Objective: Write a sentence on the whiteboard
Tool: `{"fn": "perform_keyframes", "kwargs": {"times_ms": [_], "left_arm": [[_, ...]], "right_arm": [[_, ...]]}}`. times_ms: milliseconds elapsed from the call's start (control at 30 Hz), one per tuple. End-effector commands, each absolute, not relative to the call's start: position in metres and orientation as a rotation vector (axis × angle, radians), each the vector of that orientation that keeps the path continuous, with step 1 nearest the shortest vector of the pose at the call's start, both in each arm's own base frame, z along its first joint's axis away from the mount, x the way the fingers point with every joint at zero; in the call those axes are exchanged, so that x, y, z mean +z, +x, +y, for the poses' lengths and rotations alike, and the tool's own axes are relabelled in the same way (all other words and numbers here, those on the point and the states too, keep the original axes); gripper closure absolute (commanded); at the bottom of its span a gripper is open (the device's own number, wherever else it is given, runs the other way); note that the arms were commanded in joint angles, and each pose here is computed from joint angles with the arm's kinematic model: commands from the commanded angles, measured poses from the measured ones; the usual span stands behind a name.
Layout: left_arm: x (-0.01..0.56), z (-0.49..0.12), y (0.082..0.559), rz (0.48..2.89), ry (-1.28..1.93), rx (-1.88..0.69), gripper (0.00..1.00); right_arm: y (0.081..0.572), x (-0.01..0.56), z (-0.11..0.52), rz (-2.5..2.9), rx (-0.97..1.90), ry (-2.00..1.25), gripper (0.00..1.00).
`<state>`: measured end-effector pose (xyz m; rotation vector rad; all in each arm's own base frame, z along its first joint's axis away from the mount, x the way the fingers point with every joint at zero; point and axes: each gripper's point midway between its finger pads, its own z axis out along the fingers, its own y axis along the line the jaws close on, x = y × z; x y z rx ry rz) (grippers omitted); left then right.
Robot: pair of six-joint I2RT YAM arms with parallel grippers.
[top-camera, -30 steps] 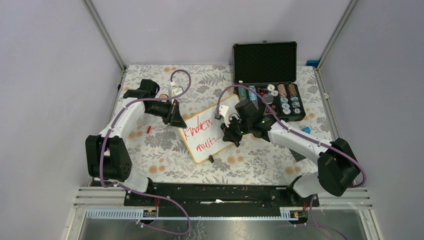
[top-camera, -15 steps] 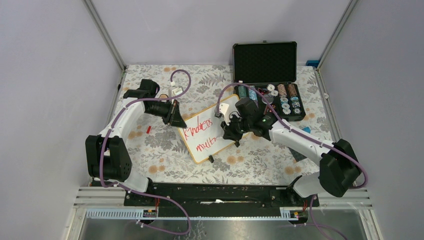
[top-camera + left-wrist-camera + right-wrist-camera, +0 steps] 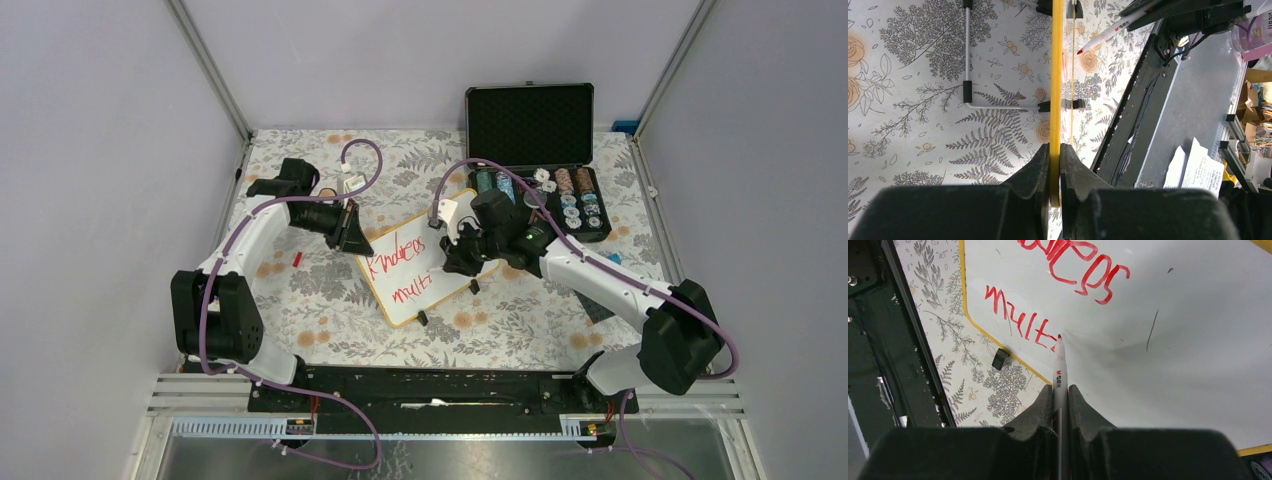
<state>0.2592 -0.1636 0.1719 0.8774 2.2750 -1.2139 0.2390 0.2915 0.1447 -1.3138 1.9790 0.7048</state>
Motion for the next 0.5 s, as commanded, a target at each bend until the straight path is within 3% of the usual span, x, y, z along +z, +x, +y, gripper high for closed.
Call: {"fn": "perform_keyframes", "kwargs": {"times_ms": [0, 467], "left_arm": [[0.160, -0.166, 0.262, 2.278, 0.962, -1.145, 1.00], [0.160, -0.165, 0.261, 2.281, 0.962, -1.142, 1.00]], "right_arm": [[0.251, 0.160, 0.302, 1.921, 0.715, -1.299, 1.00], [0.249, 0.155, 0.300, 1.928, 0.717, -1.301, 1.00]]}}
